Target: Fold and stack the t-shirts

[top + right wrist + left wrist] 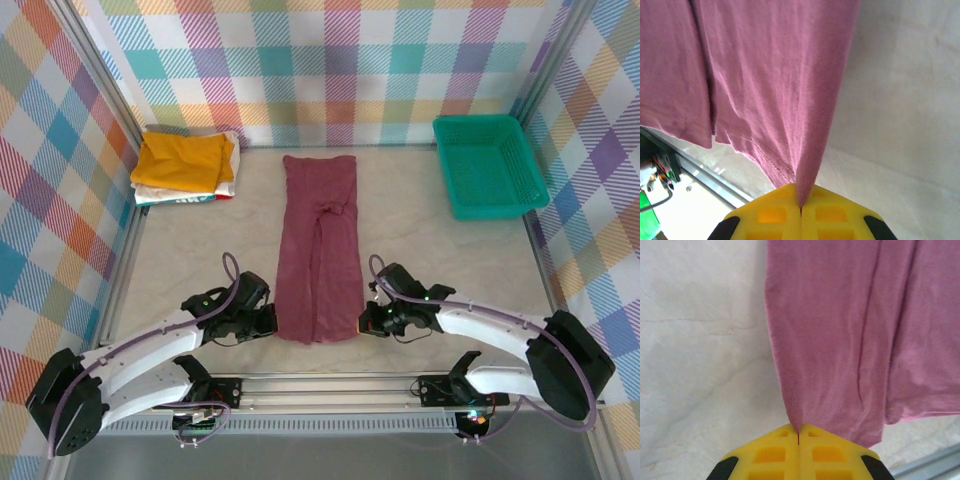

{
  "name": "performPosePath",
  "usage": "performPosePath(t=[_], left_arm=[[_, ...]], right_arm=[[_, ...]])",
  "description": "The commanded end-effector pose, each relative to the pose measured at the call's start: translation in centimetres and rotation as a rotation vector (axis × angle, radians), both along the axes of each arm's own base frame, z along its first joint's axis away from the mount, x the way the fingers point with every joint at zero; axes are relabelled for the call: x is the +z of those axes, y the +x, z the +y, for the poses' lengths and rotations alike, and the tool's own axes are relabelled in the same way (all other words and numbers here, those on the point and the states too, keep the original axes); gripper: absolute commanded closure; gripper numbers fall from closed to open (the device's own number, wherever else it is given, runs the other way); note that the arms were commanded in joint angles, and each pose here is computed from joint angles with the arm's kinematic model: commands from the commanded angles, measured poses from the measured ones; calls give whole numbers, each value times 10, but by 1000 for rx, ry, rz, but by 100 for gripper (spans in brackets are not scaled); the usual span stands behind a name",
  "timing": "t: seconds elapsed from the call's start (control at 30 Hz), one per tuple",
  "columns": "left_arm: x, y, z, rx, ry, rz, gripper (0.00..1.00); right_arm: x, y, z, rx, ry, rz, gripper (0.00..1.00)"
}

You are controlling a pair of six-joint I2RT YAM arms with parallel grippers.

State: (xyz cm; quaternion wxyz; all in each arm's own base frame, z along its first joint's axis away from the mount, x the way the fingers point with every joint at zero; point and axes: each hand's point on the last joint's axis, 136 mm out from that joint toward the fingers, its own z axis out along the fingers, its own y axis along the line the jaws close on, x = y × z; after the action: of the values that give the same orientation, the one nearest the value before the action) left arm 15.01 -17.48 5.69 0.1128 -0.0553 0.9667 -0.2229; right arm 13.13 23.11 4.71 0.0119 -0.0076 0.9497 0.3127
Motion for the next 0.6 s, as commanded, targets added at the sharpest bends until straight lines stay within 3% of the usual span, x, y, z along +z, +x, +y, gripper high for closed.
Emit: performPosePath(t=[0.0,0.27,0.57], left_arm=[[13,-3,2,36,-14,-9,100],[28,12,0,39,37,-44,100],[52,61,1,71,80,-112,100]], right_arm=[[6,-6,-8,-30,-5,6,100],[25,11,-3,-53,-2,-51,100],[52,65,-7,-97,-19,-125,100]])
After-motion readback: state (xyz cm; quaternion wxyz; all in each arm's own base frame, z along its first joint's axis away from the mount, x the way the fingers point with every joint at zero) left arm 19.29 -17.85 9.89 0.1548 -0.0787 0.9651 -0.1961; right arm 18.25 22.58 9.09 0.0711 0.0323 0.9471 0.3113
